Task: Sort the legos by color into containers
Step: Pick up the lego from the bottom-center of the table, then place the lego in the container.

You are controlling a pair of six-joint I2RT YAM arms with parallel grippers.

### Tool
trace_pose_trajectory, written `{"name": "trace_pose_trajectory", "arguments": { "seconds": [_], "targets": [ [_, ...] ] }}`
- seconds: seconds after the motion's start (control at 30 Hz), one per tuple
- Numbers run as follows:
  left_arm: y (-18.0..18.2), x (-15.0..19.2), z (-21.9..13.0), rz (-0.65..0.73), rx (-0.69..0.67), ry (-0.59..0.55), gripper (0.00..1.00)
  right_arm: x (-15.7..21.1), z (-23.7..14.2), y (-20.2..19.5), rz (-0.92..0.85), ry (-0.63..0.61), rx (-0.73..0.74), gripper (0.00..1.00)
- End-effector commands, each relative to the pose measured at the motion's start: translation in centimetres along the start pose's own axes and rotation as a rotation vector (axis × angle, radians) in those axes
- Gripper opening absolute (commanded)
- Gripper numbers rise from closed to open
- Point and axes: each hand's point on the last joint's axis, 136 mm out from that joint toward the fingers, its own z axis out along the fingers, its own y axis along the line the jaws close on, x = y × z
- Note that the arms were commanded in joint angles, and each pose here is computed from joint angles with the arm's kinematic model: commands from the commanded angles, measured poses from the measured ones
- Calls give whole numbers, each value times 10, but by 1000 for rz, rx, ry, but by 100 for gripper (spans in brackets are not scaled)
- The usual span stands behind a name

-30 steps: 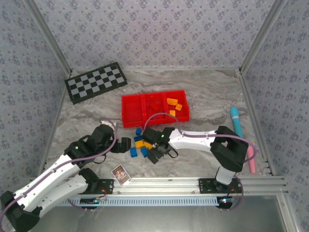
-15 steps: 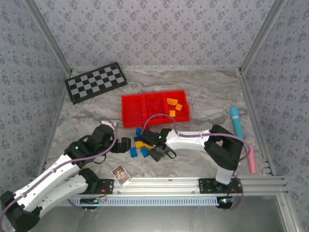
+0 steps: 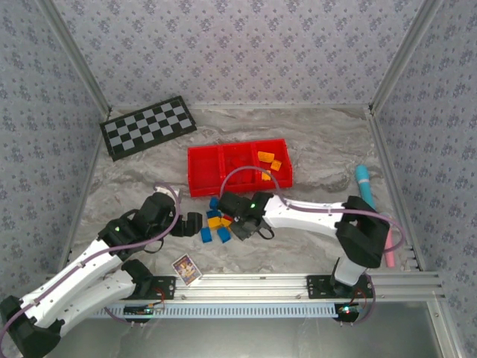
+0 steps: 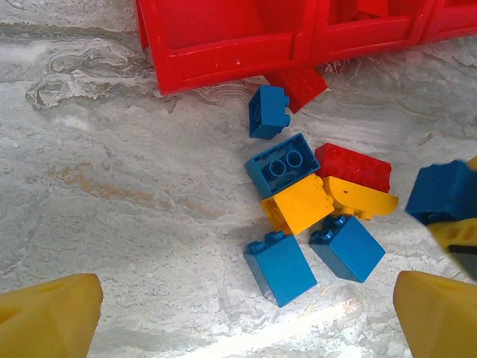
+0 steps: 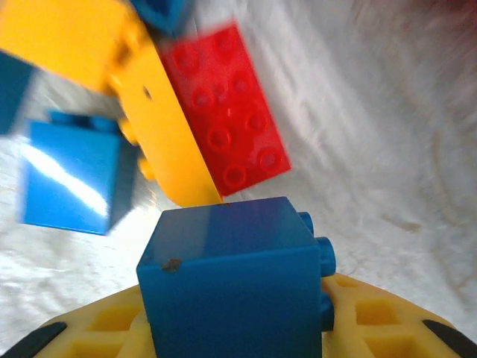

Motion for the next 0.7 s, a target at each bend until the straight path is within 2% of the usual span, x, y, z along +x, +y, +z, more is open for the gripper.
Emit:
{"name": "trace_pose_trajectory", "arguments": {
  "seconds": [0.0,0.2,0.33,0.53,0.67],
  "targets": [
    [-5,-5,-5,-3,24,-21,100,-43,-44,-12,9,-142,-24,32],
    [-6,-4,-7,-11,26,-15,100,-116,-74,-41,21,-300,-10,32],
    [-1,-5,-12,-29,12,-28,100,-165,-75,-50,35,-361,-64,32],
    [13,-4,-23,-107,-36,-59,100,-214,-46,-57,29,-342,-121,32],
    [16,0,-25,-148,-42,-54,100,-230,-22,-50,24,-314,-172,32]
  ]
}}
